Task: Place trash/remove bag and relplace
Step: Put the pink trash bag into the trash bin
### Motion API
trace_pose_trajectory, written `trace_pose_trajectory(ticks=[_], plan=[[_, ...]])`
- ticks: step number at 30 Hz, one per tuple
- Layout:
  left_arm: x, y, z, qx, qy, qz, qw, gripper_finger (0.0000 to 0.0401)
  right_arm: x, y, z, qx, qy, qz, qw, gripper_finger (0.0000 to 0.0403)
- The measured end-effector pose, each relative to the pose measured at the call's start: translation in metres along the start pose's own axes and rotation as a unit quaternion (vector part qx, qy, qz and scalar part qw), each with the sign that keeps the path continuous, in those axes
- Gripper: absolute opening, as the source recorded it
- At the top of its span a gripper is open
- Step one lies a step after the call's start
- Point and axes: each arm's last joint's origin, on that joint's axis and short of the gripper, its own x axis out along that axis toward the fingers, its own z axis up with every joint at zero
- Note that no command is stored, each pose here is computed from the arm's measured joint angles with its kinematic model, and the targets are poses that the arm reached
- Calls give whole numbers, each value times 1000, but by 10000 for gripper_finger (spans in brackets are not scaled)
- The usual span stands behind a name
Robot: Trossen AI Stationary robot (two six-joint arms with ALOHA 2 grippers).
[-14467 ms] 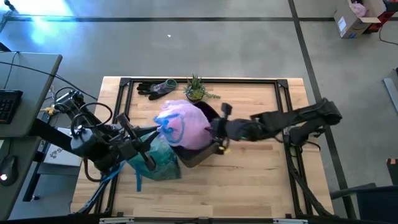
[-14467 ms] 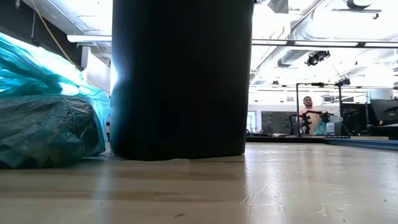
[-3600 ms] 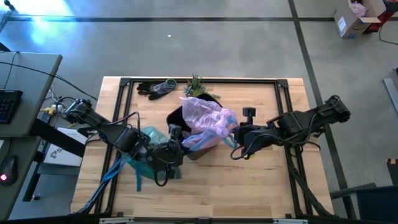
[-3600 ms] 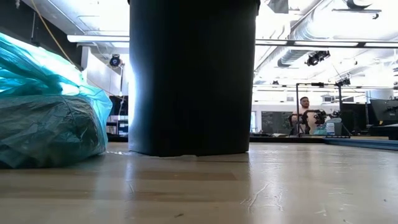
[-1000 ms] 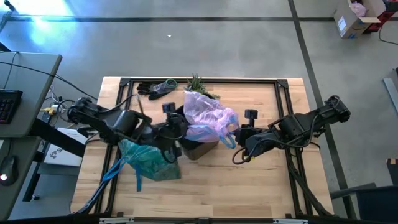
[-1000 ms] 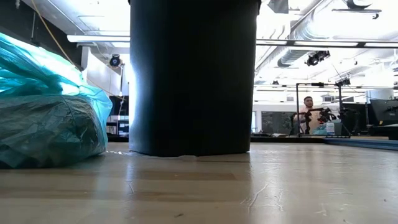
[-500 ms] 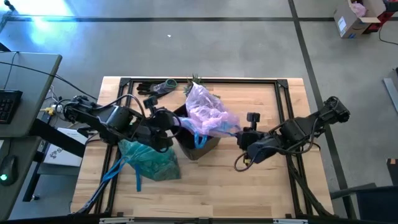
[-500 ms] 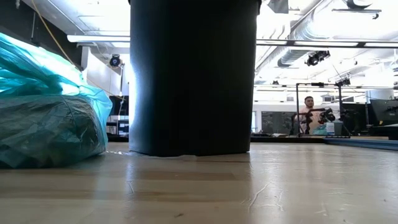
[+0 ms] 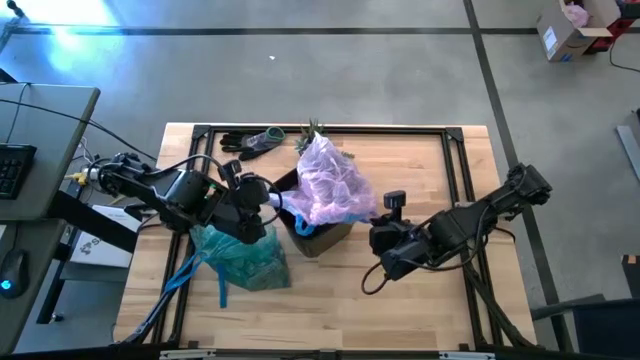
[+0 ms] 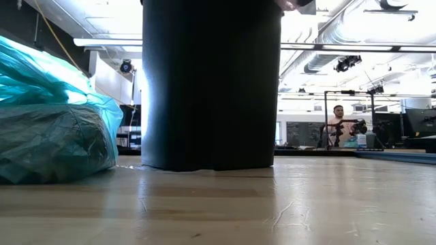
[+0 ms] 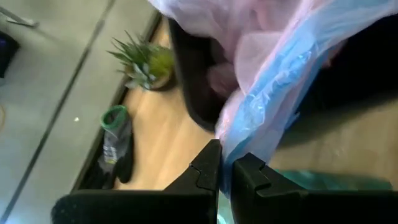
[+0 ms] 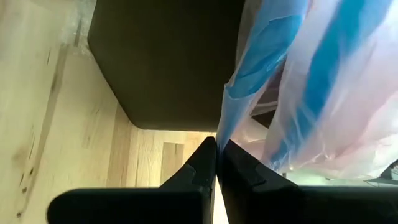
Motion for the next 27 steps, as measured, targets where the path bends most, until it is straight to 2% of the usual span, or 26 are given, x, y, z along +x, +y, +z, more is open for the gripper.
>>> trace_pose_trajectory(ticks=[5,13,17,23,27], plan=[[-2,-12,-10,21,20,-29,999,0,3,5,2,-12,2,4,1000,0],[-1,-16,-15,31,26,-28,999,0,2,6,2,7,2,20,1000,12],[-3,-18,-16,40,24,-31,998,0,-5,13,1,16,-7,26,999,50],[-6,-22,-17,54,13,-42,998,0,-19,26,-1,19,-36,2,999,129],[-9,-25,-18,71,6,-49,996,0,-32,39,3,18,-81,8,997,158]])
